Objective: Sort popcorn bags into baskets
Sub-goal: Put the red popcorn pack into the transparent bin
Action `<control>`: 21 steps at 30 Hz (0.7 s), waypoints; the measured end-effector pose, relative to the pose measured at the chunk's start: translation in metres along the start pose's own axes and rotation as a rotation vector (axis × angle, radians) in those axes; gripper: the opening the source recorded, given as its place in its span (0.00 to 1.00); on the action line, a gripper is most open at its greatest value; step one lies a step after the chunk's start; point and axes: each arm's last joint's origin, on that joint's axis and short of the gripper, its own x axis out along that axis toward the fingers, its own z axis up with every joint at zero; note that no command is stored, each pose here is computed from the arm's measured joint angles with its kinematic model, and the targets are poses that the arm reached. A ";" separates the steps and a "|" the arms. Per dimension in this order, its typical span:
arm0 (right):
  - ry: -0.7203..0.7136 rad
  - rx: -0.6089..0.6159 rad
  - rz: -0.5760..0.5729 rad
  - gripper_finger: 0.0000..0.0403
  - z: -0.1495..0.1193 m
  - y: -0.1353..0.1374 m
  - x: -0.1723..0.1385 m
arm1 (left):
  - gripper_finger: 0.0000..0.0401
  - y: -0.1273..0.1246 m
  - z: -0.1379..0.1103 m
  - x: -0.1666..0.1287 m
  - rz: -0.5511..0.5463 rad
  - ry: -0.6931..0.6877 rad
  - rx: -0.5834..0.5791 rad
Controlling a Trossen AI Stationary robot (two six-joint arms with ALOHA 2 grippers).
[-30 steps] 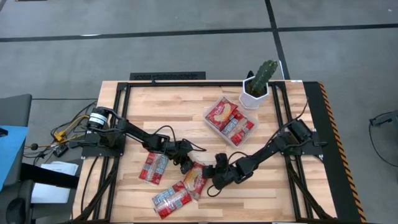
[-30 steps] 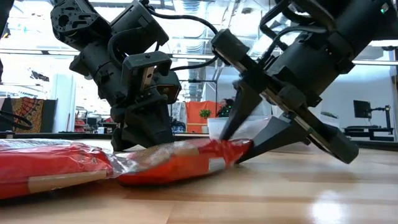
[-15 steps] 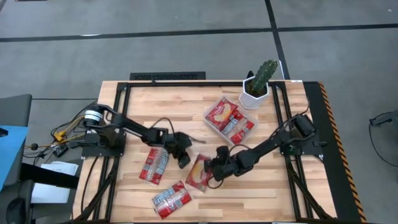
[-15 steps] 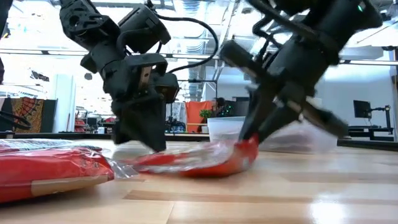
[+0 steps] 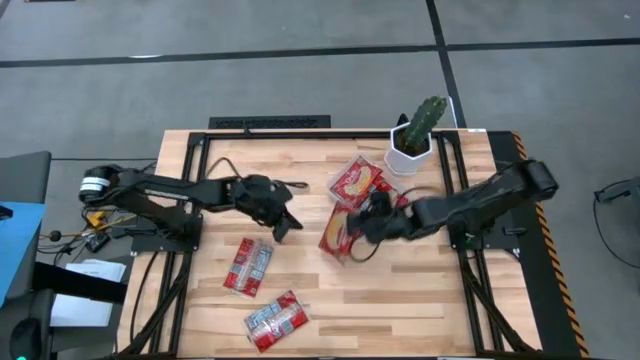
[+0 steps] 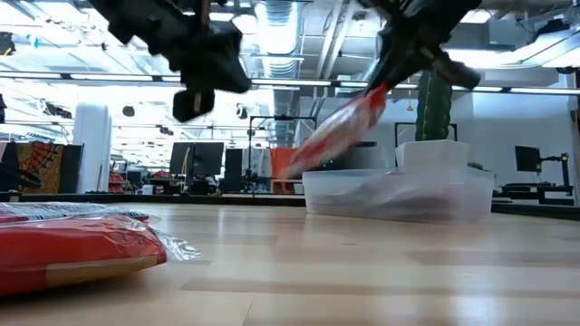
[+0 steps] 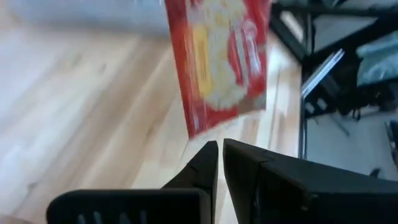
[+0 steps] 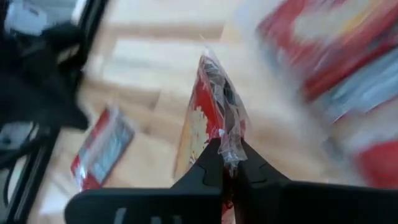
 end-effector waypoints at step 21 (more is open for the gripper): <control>-0.164 0.108 -0.129 0.03 0.053 -0.110 -0.047 | 0.03 -0.004 0.003 -0.033 0.143 -0.104 0.008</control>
